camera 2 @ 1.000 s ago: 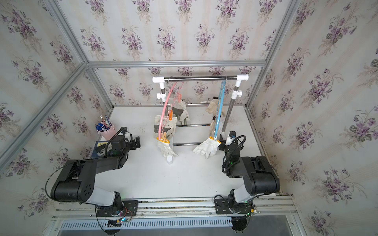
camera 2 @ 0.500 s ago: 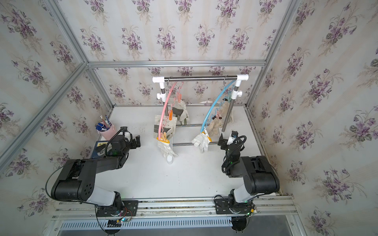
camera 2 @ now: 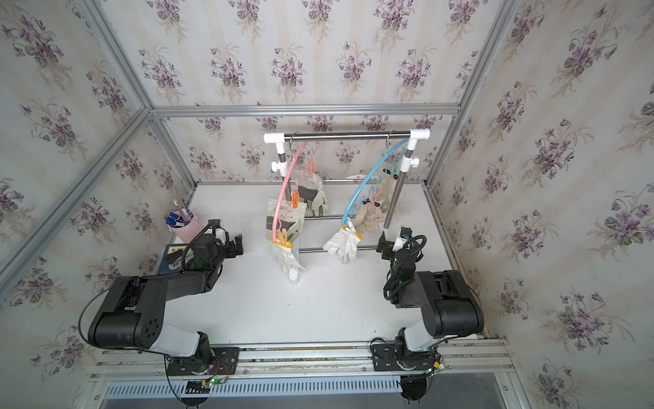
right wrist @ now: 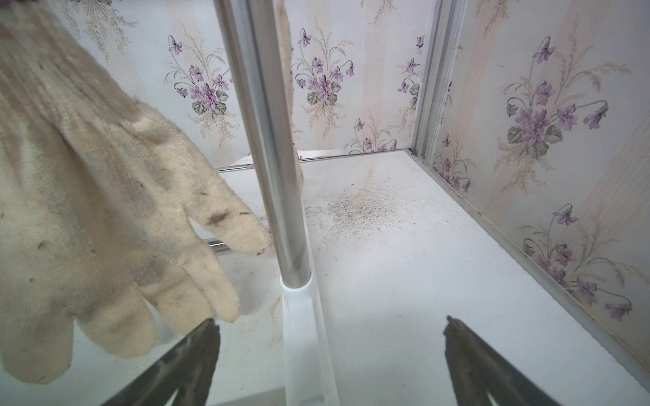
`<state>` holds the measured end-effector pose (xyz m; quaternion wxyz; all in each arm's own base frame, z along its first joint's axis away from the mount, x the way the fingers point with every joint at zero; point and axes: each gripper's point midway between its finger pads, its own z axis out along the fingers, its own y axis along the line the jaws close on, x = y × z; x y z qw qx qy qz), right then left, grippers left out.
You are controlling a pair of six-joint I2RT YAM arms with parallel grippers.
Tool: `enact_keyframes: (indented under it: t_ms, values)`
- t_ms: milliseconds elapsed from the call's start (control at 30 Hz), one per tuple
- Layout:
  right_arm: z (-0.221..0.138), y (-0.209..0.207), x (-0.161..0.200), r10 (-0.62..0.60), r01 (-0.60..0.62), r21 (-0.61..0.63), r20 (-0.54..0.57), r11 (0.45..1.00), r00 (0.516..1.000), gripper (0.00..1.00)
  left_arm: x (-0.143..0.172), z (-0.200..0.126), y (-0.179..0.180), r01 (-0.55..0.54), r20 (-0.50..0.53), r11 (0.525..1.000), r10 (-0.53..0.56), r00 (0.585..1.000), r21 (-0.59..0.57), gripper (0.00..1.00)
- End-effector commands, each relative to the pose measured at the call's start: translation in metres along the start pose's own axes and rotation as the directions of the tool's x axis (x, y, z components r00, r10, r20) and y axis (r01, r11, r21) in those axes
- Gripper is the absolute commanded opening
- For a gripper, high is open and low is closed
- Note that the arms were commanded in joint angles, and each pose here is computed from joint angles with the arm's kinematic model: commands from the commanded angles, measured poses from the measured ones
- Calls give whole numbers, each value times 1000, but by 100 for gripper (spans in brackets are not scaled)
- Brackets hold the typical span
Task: Clip the gloves onto a hanger to dry
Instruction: Reset both arms
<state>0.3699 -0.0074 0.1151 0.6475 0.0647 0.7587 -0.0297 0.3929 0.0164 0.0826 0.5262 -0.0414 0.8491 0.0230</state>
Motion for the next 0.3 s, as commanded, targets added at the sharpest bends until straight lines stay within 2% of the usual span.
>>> enact_keyframes:
  t_ms: [0, 267]
  values:
    - [1, 0, -8, 5, -5, 4, 30, 1000, 1000, 100, -9, -1, 0, -5, 37, 1000, 5, 999, 1, 100]
    - [1, 3, -8, 0, 1, -10, 30, 1000, 1000, 100, -10, -1, 0, -3, 38, 1000, 3, 999, 1, 100]
